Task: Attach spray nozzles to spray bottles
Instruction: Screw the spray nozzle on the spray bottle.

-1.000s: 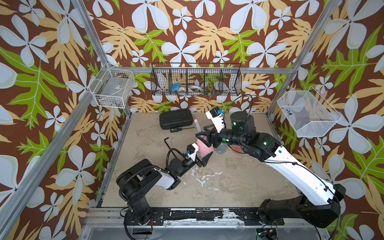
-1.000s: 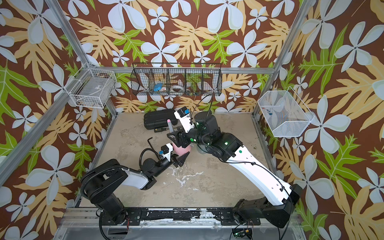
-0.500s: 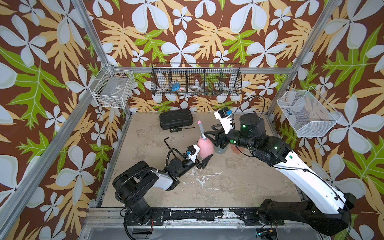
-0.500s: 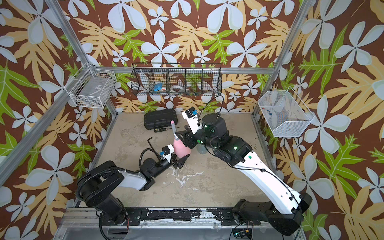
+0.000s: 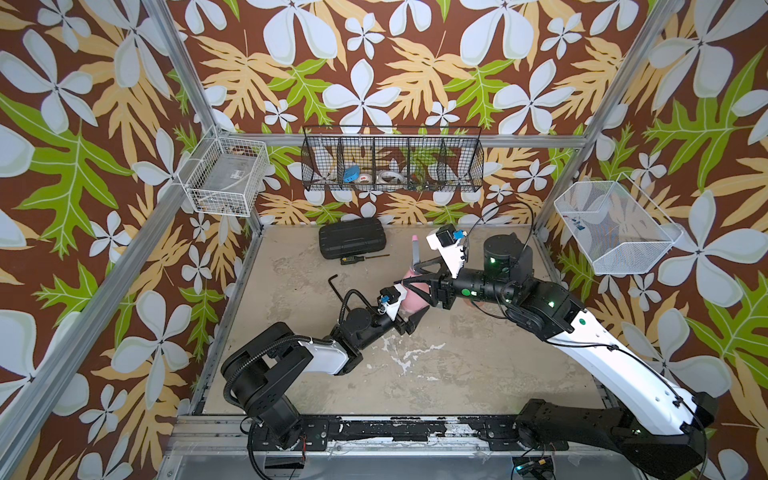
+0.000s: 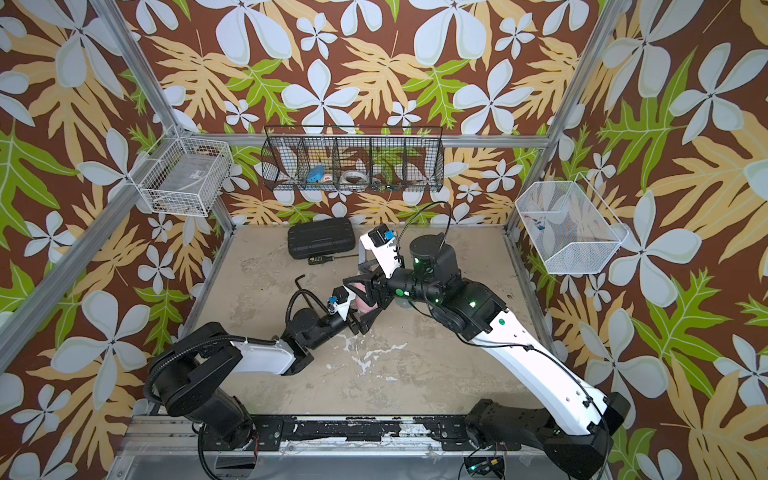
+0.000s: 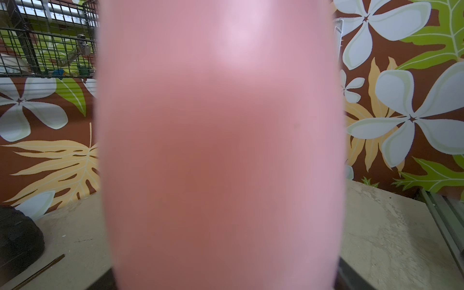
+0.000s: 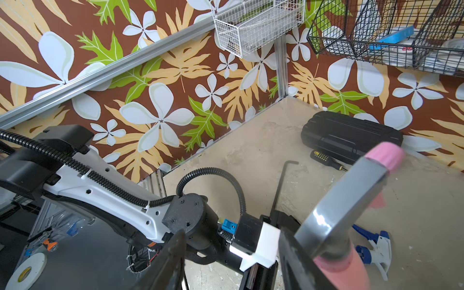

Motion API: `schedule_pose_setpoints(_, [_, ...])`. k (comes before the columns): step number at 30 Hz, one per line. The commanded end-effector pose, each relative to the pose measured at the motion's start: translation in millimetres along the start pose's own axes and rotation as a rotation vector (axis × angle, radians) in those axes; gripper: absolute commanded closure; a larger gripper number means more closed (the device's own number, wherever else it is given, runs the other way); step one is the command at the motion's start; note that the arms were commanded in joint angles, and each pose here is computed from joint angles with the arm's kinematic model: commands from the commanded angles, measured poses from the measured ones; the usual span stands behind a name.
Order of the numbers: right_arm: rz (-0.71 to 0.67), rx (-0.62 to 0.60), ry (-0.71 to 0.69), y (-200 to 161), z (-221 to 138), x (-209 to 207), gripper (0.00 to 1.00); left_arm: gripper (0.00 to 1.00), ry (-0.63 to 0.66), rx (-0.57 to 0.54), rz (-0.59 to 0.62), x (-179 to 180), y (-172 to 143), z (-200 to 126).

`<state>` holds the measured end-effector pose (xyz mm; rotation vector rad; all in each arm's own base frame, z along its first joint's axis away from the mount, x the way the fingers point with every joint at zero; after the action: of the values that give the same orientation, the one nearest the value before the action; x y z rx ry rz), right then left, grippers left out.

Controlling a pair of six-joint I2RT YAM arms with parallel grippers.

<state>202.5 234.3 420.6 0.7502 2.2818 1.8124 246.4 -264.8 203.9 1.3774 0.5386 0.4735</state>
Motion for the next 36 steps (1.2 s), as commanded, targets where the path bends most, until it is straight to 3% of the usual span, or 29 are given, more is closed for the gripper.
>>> schedule_pose_setpoints(1, [0.004,-0.032,0.014,7,2,1,0.41,0.40,-0.015,-0.033,-0.003,-1,9,1])
schedule_pose_setpoints(6, [0.020,0.000,-0.023,4,10,-5,0.42,0.40,-0.017,-0.034,-0.009,-2,10,1])
schedule_pose_setpoints(15, [-0.053,-0.076,-0.083,-1,-22,0,0.36,0.40,-0.010,-0.023,-0.008,-1,6,3])
schedule_pose_setpoints(21, [-0.037,-0.031,-0.109,-12,-11,-9,0.33,0.40,-0.018,-0.032,-0.014,-1,8,4])
schedule_pose_setpoints(36, [0.009,-0.035,-0.008,-3,15,-9,0.33,0.40,-0.025,-0.026,-0.021,-2,10,7])
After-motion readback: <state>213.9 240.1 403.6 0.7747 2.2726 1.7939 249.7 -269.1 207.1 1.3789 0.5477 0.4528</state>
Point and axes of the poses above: each gripper's point midway between its finger pads, its own z axis out along the fingers, its own x axis along the line the jaws close on, y = z × x, the point moved 8 cm from there along -z, back along the fingers, and after that the axes turned 4 degrees about -z, right-handed, at the moved point
